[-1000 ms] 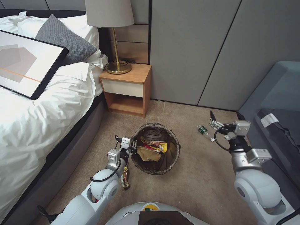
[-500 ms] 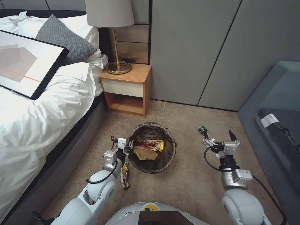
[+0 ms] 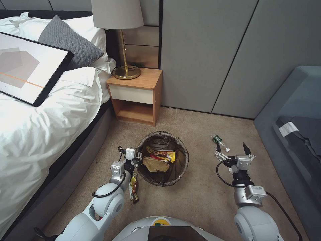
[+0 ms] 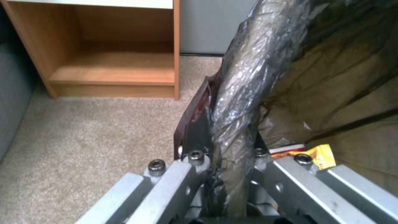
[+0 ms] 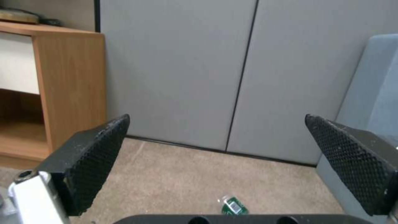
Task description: Pick up the trash bin, then pick up the garbage from the floor and place it into the trash bin.
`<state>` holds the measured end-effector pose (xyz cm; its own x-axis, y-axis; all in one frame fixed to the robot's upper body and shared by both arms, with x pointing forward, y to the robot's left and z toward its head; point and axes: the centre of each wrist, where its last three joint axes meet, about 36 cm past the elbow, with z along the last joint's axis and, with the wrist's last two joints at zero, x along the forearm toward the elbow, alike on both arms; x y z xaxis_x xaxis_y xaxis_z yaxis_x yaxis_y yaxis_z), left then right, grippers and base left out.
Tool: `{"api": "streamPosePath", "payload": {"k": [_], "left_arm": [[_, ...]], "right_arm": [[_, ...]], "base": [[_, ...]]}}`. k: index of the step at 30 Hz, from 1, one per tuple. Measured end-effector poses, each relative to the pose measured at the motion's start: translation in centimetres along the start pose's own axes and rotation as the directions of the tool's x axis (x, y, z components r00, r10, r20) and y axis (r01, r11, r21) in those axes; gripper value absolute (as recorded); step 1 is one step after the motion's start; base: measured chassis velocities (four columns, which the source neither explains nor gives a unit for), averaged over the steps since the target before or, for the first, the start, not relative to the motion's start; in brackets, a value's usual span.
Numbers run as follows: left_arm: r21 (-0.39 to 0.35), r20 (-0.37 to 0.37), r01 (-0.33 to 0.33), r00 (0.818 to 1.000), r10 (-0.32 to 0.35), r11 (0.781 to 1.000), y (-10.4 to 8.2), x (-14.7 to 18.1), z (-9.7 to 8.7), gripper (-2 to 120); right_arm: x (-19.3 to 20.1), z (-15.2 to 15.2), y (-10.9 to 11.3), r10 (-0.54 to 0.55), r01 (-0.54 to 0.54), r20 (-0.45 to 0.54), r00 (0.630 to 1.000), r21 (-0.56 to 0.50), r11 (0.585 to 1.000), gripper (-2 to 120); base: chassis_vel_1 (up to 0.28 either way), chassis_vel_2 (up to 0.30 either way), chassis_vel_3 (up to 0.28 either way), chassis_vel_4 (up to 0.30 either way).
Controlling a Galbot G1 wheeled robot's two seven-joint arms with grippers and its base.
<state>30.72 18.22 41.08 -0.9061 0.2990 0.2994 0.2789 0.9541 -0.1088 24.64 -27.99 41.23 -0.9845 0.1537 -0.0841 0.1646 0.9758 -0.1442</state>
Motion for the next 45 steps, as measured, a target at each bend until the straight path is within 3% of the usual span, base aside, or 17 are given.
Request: {"api": "streamPosePath", "payload": {"k": [14, 45], "left_arm": [[0.000, 0.002, 0.000, 1.000, 0.000, 1.000, -0.01, 0.03, -0.06, 3], [0.005, 0.003, -0.011, 1.000, 0.011, 1.000, -0.56, -0.07, -0.01, 3]], "right_arm": [[-0.18, 0.07, -0.09, 0.002, -0.002, 0.005, 1.000, 0.000, 1.000, 100], [-0.40, -0.14, -0.15, -0.003, 0.003, 0.014, 1.000, 0.006, 1.000, 100]], "base": [[-0.032, 0.027, 0.024, -0.027], [-0.157, 0.161, 0.163, -0.158]]}}
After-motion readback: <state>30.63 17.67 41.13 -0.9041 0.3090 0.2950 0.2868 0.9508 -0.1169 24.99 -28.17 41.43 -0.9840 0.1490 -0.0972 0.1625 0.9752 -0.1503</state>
